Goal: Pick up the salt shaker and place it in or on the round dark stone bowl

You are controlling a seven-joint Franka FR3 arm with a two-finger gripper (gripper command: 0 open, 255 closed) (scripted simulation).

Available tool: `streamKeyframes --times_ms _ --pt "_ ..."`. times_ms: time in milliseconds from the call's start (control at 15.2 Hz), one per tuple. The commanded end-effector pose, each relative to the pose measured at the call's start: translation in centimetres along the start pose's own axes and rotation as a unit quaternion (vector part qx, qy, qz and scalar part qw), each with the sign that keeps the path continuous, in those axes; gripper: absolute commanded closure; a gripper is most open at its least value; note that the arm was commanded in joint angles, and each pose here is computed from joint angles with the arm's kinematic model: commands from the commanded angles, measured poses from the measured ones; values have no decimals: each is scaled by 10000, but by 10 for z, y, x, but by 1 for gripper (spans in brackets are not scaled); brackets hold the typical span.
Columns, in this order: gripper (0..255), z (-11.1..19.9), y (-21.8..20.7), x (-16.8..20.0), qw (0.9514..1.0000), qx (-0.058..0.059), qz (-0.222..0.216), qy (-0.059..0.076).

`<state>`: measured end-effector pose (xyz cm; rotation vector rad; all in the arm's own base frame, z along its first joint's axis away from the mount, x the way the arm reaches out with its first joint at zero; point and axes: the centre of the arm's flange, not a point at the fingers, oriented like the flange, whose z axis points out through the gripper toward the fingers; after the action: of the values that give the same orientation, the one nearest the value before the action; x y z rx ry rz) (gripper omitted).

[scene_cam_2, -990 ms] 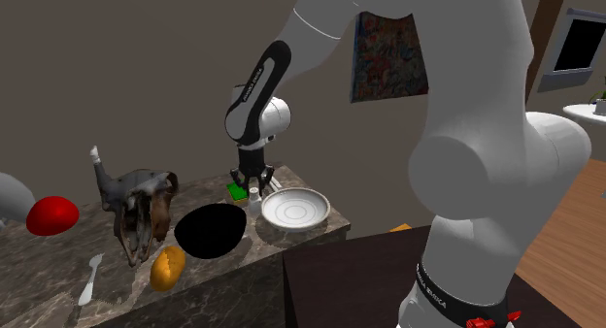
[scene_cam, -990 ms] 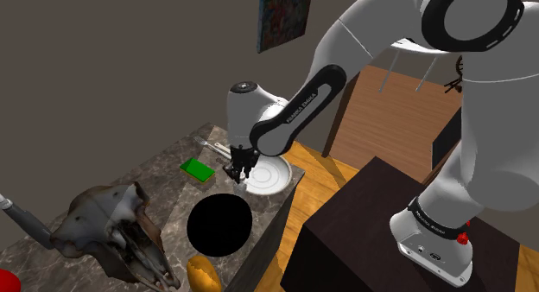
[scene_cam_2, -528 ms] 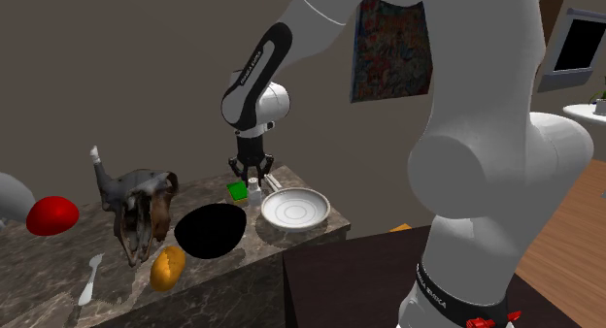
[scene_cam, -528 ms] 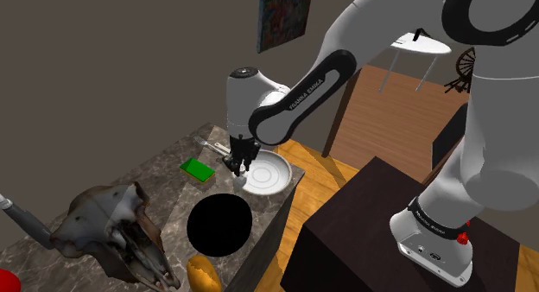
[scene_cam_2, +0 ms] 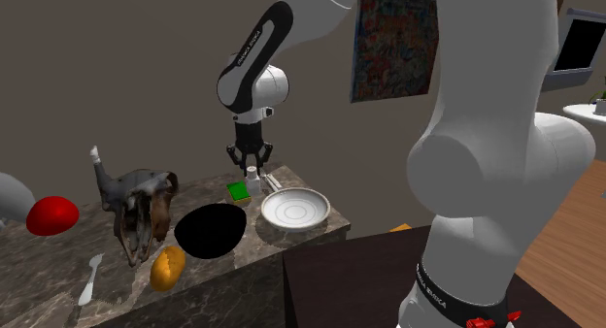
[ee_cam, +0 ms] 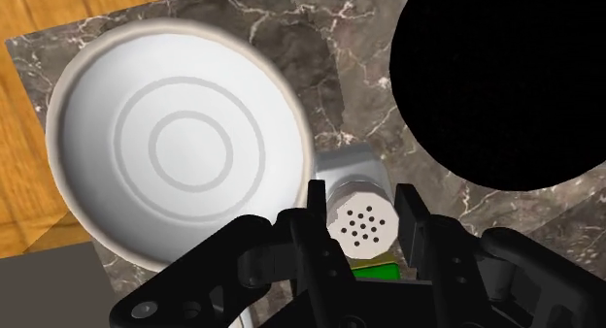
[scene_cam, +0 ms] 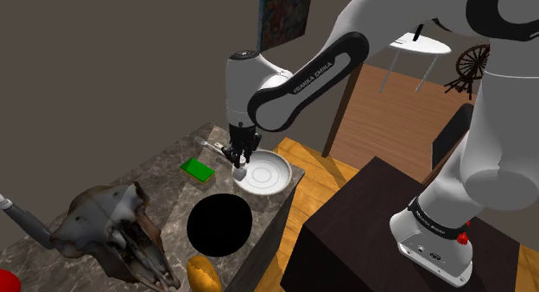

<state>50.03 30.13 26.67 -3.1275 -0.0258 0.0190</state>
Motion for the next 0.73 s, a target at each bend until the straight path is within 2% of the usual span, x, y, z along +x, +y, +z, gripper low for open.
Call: streamKeyframes --times_ms 0,396,660 --pt "255 -11 0 0 10000 -1 0 -2" --pt "255 -40 0 -1 10000 -1 0 -2" --pt "255 -54 -45 -25 10000 -1 0 -2"
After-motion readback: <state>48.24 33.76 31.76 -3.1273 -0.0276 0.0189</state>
